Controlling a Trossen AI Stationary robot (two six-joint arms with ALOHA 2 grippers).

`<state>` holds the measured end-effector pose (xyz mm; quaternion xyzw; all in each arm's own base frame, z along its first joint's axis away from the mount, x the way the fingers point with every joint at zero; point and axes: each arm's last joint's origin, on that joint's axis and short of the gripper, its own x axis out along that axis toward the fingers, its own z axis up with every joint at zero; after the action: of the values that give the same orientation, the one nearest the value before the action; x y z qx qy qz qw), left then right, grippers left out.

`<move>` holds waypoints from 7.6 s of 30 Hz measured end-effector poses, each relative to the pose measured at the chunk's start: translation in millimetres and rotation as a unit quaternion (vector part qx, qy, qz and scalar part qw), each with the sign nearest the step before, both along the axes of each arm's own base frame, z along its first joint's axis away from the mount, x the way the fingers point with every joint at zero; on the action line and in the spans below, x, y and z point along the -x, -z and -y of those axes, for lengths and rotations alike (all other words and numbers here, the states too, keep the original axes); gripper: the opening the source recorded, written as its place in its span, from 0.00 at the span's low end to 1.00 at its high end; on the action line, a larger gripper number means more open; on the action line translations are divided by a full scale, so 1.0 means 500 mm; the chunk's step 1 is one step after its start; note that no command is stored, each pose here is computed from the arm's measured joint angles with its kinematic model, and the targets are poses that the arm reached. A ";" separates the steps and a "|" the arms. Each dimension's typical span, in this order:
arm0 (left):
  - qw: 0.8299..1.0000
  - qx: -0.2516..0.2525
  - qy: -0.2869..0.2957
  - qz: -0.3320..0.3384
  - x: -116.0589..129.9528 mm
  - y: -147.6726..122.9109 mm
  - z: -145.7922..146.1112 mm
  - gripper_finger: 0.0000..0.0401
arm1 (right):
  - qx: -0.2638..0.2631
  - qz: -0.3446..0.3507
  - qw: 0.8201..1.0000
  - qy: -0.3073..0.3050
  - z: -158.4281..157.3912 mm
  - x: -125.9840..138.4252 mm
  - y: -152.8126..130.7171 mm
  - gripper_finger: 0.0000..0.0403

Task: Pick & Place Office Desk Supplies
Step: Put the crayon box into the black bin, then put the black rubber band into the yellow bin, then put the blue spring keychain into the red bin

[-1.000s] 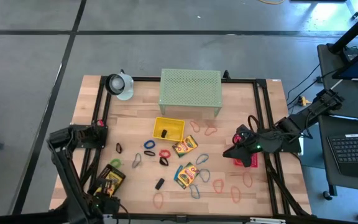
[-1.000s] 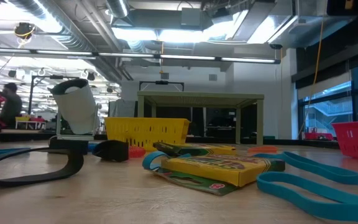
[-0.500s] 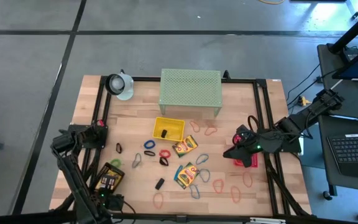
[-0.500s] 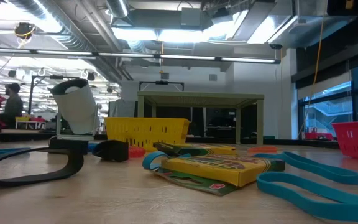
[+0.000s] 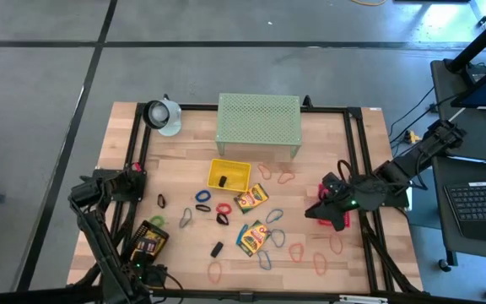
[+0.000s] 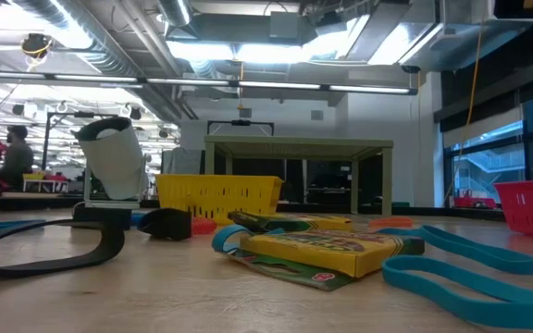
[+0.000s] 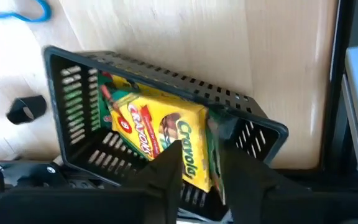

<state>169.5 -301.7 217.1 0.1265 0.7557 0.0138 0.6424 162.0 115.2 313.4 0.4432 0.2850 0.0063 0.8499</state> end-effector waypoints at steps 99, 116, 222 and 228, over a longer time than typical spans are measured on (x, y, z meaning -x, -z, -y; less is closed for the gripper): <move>0.784 0.105 -0.507 0.343 -0.365 -0.105 -0.314 0.00 | 0.156 0.081 0.981 -0.082 -0.009 -0.003 -0.010 0.20; 0.848 0.050 -0.445 0.284 -0.372 -0.115 -0.698 0.00 | 0.168 0.077 0.982 -0.048 0.017 -0.021 -0.010 0.20; 0.881 0.087 -0.397 0.242 -0.172 0.172 -0.551 0.44 | 0.163 0.059 0.984 -0.032 0.063 -0.045 -0.007 0.20; 0.883 0.082 -0.398 0.233 -0.168 0.174 -0.552 0.17 | 0.164 0.058 0.984 -0.026 0.067 -0.047 -0.007 0.20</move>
<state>253.6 -26.0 130.0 -0.2451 0.5693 0.2358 0.7485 185.4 81.6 316.8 0.2894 0.2442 0.0071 0.9255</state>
